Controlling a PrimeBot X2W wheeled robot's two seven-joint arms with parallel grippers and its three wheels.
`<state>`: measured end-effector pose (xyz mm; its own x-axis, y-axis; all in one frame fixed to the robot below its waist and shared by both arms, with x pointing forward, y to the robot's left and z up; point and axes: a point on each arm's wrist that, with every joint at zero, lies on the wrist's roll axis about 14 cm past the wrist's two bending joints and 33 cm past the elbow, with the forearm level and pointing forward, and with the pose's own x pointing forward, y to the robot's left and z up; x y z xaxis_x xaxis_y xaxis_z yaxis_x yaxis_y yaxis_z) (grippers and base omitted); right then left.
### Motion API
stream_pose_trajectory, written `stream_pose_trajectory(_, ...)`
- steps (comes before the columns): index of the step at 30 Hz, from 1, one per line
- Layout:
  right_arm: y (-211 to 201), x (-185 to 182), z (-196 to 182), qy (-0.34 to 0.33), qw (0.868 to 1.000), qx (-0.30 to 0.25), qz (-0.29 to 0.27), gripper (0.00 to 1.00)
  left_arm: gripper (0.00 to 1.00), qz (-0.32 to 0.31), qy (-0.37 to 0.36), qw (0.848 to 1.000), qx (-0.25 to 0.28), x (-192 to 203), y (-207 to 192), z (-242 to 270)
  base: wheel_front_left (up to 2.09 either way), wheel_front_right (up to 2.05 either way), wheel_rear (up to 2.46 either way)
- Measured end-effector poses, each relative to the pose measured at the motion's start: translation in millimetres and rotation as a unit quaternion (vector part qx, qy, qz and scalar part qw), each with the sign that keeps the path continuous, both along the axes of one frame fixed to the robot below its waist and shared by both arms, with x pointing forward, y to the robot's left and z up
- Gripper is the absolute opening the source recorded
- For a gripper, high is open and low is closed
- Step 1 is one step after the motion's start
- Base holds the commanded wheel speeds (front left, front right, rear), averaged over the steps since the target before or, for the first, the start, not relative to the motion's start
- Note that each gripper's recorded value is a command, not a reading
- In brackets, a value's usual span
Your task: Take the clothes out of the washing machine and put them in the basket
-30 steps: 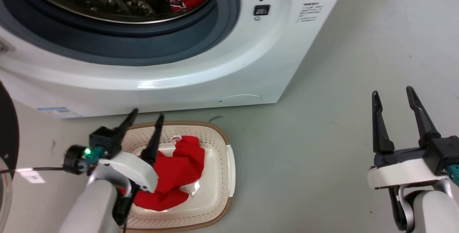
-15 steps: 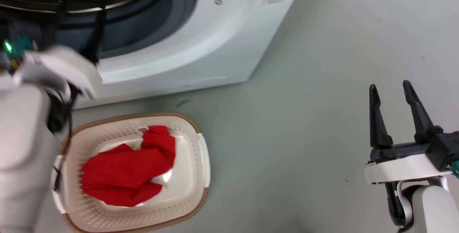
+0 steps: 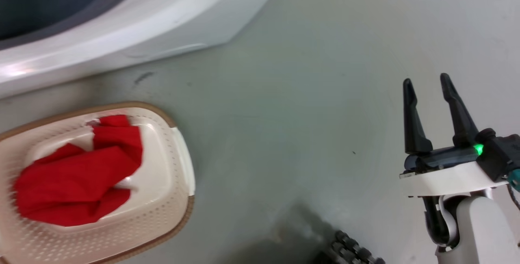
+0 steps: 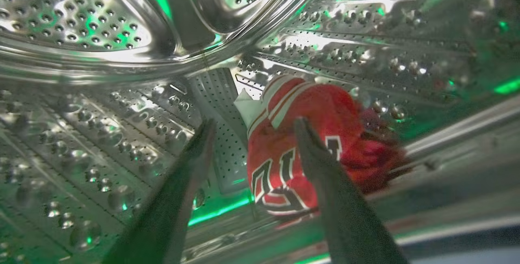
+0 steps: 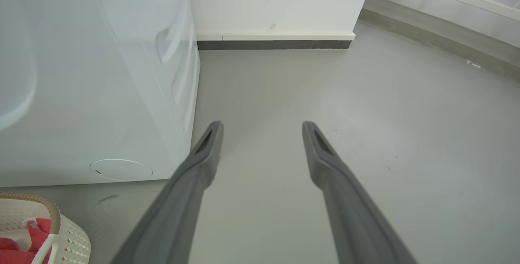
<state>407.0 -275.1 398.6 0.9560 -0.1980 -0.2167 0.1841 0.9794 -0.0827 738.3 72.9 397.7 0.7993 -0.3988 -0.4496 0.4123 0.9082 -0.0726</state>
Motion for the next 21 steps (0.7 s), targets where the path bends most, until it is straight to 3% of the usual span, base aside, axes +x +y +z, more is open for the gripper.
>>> stream_pose_trajectory(7, -6.0, -11.3, -17.9, 0.035, 0.999, 0.002, -0.015, 1.00, 1.00, 0.020, 0.099, 0.994, -0.038, 25.4, -23.0, -40.0, 0.00, 0.00, 0.00)
stream_pose_trajectory(14, -13.3, -19.1, -28.4, 0.057, 0.998, -0.002, -0.028, 1.00, 1.00, 0.009, 0.179, 0.984, -0.015, 18.7, -36.5, -89.7, 0.00, 0.00, 0.00)
stream_pose_trajectory(21, -12.1, -22.9, -34.3, 0.066, 0.997, 0.001, -0.030, 1.00, 1.00, 0.009, 0.208, 0.978, 0.009, 12.8, -30.9, -109.6, 0.00, 0.00, 0.00)
